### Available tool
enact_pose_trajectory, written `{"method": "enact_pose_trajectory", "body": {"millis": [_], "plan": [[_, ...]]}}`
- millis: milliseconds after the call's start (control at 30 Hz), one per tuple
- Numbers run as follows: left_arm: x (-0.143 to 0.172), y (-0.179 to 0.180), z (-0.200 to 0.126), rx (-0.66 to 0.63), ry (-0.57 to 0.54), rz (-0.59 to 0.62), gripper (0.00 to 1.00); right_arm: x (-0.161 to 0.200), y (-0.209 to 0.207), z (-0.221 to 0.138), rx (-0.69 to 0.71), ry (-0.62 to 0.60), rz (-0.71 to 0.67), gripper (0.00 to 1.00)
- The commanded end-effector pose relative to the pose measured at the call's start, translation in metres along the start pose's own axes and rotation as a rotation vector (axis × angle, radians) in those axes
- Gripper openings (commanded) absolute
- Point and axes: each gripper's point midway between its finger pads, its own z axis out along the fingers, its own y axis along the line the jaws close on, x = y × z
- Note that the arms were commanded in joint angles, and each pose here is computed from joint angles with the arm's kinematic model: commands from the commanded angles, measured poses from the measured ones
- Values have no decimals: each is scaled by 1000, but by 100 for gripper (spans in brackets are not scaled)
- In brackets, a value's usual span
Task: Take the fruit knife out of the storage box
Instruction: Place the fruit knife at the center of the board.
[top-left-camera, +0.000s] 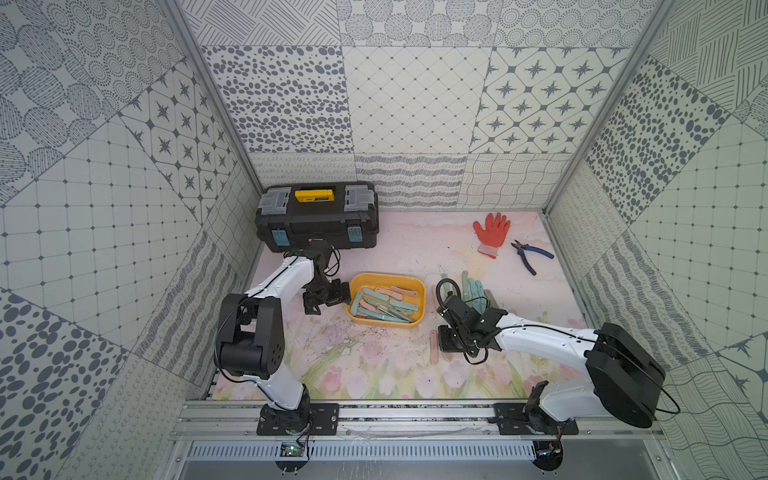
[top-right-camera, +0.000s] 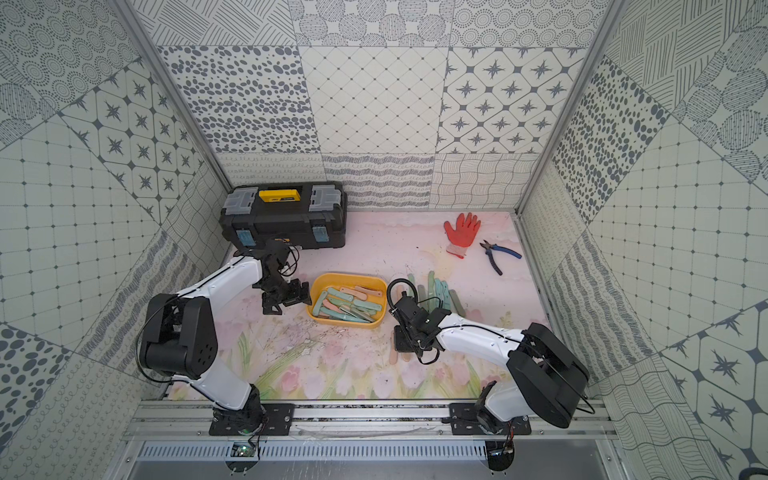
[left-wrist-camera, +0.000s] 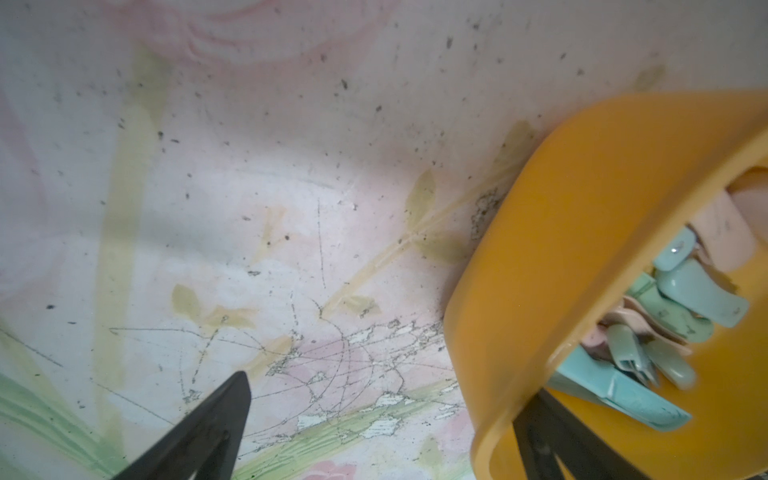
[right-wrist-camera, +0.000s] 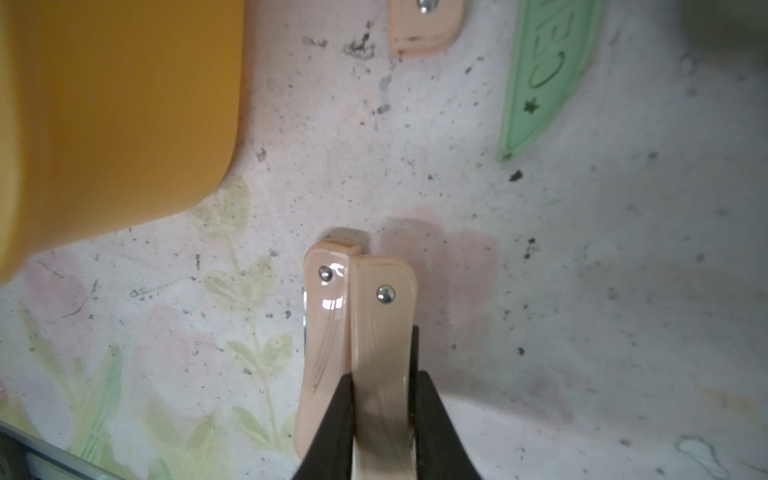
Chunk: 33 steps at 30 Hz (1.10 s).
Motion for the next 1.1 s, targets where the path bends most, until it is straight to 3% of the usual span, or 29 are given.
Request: {"method": "enact_pose_trajectory", "body": {"millis": [0, 200, 667, 800, 1067], "plan": [[3, 3, -4, -13, 16, -23, 96, 3, -7, 6, 30, -6, 51, 13], [3, 3, -4, -11, 16, -21, 95, 7, -15, 7, 66, -1, 66, 14], [4, 4, -3, -20, 18, -20, 95, 7, -10, 10, 59, 14, 58, 30], [4, 4, -4, -20, 17, -20, 96, 2, -11, -2, 69, -12, 59, 40], [4, 4, -5, -18, 13, -19, 95, -34, 5, -57, 43, -161, 12, 48]]}}
